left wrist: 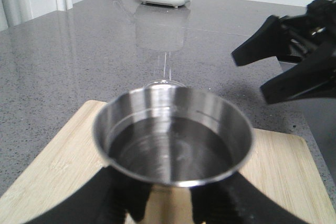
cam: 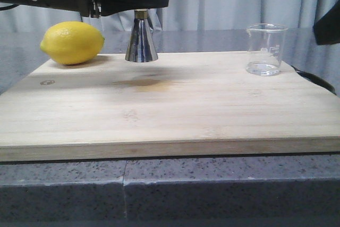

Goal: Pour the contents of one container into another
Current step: 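Raise the right gripper away from the beaker, then lower the filled jigger onto the board and open the left gripper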

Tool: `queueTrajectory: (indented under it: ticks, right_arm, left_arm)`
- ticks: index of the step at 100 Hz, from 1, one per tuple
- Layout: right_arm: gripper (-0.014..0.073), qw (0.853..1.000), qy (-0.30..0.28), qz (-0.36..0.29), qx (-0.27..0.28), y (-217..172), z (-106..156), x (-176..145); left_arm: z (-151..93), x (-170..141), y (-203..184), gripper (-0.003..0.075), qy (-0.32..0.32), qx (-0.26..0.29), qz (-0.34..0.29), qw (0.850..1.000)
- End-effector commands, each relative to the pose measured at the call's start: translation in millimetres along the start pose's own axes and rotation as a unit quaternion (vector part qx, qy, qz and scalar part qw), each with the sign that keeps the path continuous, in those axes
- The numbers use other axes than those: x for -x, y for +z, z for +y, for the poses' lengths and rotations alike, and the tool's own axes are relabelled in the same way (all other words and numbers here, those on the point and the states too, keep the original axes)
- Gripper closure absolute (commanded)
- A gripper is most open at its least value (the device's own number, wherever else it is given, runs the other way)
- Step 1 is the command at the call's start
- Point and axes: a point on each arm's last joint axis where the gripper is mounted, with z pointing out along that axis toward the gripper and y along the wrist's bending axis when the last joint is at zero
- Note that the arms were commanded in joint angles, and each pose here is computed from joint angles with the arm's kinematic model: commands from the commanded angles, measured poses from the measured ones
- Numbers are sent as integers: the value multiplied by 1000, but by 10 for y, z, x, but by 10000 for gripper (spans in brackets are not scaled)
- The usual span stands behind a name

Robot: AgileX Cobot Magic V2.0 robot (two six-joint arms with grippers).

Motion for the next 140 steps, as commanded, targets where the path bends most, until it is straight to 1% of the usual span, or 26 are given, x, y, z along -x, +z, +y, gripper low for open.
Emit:
queueTrajectory:
  ticks: [1,10,24,44,68,97,140]
  right_arm:
    - [-12,998,3,-57,3,-180,-6,146]
    - [-12,997,5,-72,-2,-295,-21,159]
    - [-12,997,7,-76,-7,-369,-35,153]
    - [-12,999,7,-50,-15,-364,-50,106]
    - [-12,999,2,-50,-15,-363,-50,106]
    - [-12,999,2,-50,-15,-363,-50,106]
    - [-12,999,2,-50,-15,-363,-50,106]
  left_arm:
    - [-99,344,-21,461,15,-21,-77,997]
    - [-99,344,-21,461,15,-21,-77,997]
    - [-99,344,-21,461,15,-21,-77,997]
    - [-101,345,-21,461,15,-21,-77,997]
    - [-107,349,-22,461,16,-25,-80,996]
    - [-122,320,-19,461,22,-34,-65,997]
    - [-74,231,11,461,6,-35,-65,997]
